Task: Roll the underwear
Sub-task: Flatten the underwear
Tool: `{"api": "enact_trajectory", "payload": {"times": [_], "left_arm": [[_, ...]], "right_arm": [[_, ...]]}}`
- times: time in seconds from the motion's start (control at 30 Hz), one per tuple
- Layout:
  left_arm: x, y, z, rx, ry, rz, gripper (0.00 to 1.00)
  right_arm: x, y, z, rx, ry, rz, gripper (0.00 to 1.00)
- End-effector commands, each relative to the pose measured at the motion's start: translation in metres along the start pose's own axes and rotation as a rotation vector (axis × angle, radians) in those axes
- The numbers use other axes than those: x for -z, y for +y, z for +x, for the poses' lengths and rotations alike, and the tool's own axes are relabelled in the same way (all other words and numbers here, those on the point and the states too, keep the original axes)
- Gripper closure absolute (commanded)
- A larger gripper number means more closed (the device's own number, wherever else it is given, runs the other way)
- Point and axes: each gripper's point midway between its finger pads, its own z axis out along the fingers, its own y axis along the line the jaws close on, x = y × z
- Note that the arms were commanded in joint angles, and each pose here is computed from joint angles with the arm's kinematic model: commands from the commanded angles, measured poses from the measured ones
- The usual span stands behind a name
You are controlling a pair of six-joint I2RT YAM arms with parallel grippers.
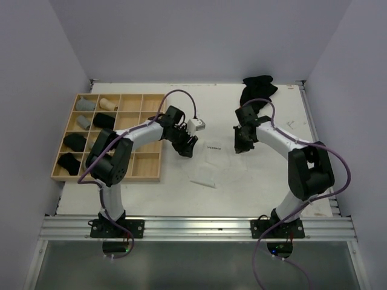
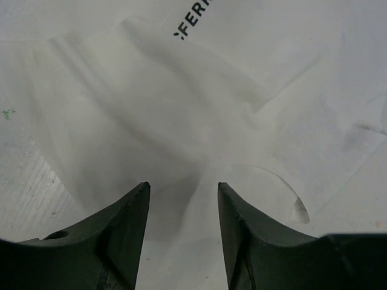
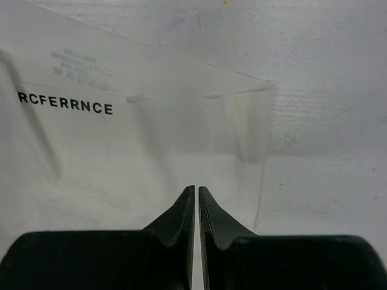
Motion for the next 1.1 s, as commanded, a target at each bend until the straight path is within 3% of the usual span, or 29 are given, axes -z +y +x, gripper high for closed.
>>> {"api": "enact_trajectory", "payload": {"times": [0.0,0.37,0.77,1.07], "left_arm": [[-0.005,0.0,0.001,0.015,-0.017,0.013,0.48],[-0.021,0.008,0.041,0.119,0.085,-0.001,0.5],[-0.023,0.007,0.062,0.163,0.137,0.007,0.52],[-0.024,0.005,0.06,0.17,0.131,0.021,0.52]], "right_arm": [[-0.005,0.005,-0.022,0.011,-0.066,0.002,0.9],[-0.038,-0.031,-0.007,-0.011,-0.003,0.111,0.91],[-0.032,-0.067,-0.009,-0.051,0.012,0.167,0.94],[-0.019,-0.039,-0.043,-0.08,-0.064,0.041,0.83]]}}
